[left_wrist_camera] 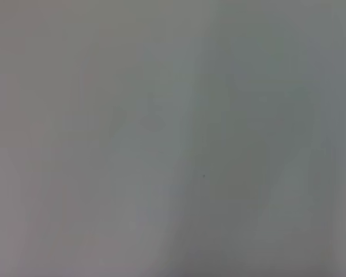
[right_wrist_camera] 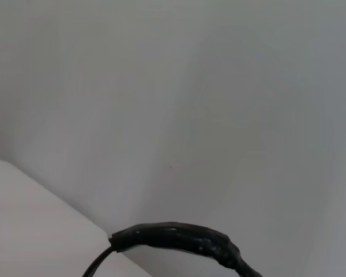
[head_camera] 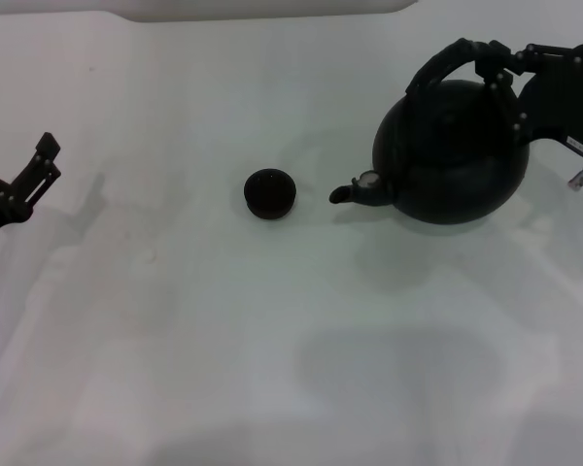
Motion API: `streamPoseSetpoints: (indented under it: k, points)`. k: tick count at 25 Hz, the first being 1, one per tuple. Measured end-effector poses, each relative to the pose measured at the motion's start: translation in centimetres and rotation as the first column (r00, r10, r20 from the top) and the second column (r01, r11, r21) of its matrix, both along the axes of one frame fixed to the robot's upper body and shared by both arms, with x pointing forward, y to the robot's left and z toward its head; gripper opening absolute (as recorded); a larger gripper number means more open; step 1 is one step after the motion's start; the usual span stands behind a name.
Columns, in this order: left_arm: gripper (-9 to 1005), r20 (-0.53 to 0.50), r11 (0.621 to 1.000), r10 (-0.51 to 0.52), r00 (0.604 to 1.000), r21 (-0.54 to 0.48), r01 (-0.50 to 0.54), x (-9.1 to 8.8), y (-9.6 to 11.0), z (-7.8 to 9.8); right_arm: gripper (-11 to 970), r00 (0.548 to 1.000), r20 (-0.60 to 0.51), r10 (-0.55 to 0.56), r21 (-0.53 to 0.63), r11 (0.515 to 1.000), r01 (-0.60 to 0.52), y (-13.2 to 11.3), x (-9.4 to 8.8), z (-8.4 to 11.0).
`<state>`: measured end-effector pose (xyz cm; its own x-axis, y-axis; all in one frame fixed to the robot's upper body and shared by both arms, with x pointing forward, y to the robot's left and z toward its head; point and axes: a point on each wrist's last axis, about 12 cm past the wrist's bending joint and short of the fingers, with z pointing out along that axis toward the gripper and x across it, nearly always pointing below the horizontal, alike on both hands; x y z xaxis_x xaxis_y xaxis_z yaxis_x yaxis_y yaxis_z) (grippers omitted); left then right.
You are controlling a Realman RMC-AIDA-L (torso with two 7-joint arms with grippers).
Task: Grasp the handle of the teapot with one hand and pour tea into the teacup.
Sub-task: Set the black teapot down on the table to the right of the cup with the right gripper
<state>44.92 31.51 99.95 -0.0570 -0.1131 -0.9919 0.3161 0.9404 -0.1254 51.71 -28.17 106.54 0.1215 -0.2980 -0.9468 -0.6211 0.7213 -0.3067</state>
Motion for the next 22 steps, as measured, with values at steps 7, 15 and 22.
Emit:
streamPoseSetpoints:
  k: [7,15,22]
  points:
    - [875,0.001,1.000,-0.003,1.000,0.001,0.003,0.1,0.0,0.0,107,0.999,0.032,0.016,-0.040,0.999,-0.015,-0.3,-0.2,-0.7]
    - [875,0.002,1.000,-0.004,1.000,0.001,0.004,0.1,-0.1,0.1,107,0.999,0.034,0.018,-0.049,0.999,-0.017,-0.3,0.0,-1.0]
    - [875,0.005,1.000,-0.004,1.000,0.000,0.004,0.2,-0.1,0.1,107,0.999,0.034,0.024,-0.065,0.998,-0.022,-0.3,-0.1,-1.3]
